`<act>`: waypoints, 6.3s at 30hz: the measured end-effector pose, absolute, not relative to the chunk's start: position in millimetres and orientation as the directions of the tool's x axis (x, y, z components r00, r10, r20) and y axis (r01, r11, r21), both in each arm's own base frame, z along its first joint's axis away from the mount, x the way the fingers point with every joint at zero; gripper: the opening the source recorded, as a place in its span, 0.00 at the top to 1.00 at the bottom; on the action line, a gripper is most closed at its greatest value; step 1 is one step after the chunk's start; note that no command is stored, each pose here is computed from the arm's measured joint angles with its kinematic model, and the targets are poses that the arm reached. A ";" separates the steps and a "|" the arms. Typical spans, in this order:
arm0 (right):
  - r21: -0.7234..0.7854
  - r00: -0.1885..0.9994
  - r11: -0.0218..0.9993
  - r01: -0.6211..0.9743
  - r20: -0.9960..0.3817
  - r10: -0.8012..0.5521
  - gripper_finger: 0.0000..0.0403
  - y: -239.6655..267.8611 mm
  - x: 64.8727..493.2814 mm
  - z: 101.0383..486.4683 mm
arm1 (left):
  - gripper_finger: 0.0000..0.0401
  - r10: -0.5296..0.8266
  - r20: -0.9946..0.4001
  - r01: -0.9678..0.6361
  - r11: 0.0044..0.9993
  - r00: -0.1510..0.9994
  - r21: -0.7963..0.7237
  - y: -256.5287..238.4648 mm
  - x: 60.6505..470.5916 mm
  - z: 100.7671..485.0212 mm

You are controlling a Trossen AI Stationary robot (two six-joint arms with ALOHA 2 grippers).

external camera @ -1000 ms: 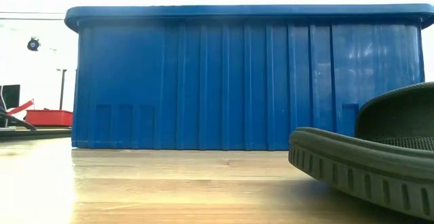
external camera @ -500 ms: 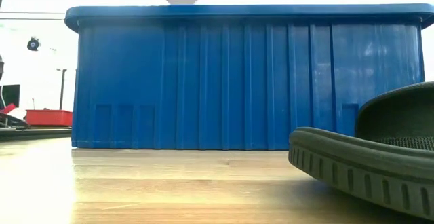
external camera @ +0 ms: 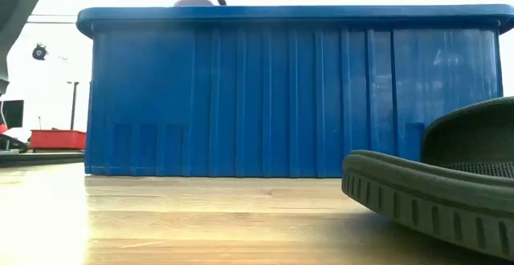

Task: Pick and place slides into bin
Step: Put the pink slipper into the blue bin, then put the black slipper into the blue bin

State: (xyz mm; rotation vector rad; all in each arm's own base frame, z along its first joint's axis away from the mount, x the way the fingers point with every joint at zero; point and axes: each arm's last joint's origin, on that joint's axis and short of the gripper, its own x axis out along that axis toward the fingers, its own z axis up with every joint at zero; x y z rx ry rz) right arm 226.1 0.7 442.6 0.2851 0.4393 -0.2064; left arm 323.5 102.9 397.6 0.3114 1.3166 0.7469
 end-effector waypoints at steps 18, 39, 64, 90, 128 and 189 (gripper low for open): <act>0.226 0.910 0.937 0.265 -0.379 -0.166 0.98 -18.4 230.5 447.1 | 1.00 0.654 -0.717 -0.295 0.655 -0.241 0.696 158.2 352.1 301.1; 0.277 0.907 0.900 0.335 -0.353 -0.229 0.98 -59.4 250.4 440.9 | 1.00 0.659 -0.733 -0.210 0.703 -0.167 0.679 170.7 312.3 240.2; 0.326 0.915 0.893 0.310 -0.359 -0.187 0.98 -61.8 253.9 438.6 | 1.00 0.679 -0.721 -0.143 0.707 -0.137 0.693 175.1 310.4 168.9; 0.350 0.922 0.897 0.272 -0.362 -0.138 0.98 -58.4 246.3 441.4 | 0.32 0.594 -0.786 -0.128 0.778 -0.171 0.615 177.5 305.6 218.8; 0.669 0.801 0.668 0.325 -0.571 0.182 0.98 90.4 128.0 384.4 | 0.29 0.337 -0.672 -0.530 0.842 0.659 -0.097 -47.5 321.9 372.4; 0.523 0.540 0.347 0.778 -0.840 0.056 0.97 256.3 249.9 252.6 | 0.29 0.313 -0.618 -0.433 0.900 0.721 -0.049 -100.0 299.4 374.5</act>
